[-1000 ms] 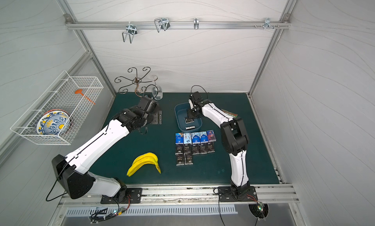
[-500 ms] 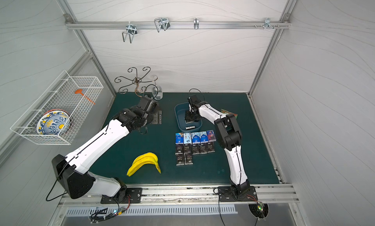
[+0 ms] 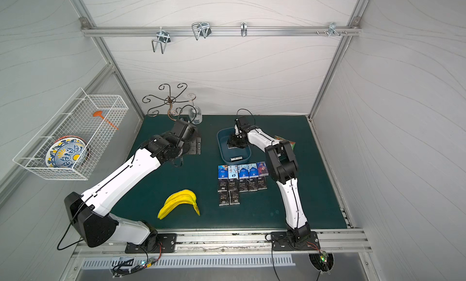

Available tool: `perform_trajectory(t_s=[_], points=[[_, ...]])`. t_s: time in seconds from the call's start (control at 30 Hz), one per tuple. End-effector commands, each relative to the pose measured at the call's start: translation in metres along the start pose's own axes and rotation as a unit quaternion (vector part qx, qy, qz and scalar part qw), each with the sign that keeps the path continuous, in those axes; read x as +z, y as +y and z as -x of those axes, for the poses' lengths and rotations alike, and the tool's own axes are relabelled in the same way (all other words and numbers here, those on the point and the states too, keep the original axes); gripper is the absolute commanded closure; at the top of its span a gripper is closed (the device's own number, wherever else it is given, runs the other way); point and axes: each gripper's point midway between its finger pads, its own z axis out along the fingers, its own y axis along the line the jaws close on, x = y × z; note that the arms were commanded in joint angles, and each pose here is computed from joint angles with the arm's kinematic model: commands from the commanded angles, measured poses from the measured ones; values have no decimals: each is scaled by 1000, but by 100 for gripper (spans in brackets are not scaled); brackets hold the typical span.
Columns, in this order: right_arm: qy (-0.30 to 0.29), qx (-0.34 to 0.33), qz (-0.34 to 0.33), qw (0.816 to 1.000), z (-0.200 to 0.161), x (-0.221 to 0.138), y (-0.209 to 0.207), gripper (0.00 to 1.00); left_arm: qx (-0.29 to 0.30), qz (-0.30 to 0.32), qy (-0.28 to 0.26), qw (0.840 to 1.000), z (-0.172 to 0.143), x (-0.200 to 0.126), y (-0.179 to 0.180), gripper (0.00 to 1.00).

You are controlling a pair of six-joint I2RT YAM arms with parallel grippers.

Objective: Take the pocket tissues out of the storage box
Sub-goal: Pick up the pocket tissues from the storage box.

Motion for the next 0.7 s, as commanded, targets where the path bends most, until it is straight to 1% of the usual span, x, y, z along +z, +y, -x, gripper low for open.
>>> perform_trajectory(t_s=[0.0, 0.2, 0.33, 0.5, 0.67], points=[[-6, -30, -41, 999, 2, -2, -13, 51, -2, -6, -24, 1000, 17, -8, -4, 12], [-42, -65, -57, 995, 1, -31, -4, 50, -2, -9, -20, 1000, 17, -4, -7, 13], [-42, -60, -42, 996, -7, -41, 5, 49, -3, -11, -21, 1000, 18, -4, -9, 13], [-21, -32, -26, 999, -16, -29, 7, 48, -4, -13, -21, 1000, 19, -7, -9, 13], [0, 26, -11, 1000, -17, -10, 0, 47, 1, -6, -24, 1000, 19, -10, -5, 13]])
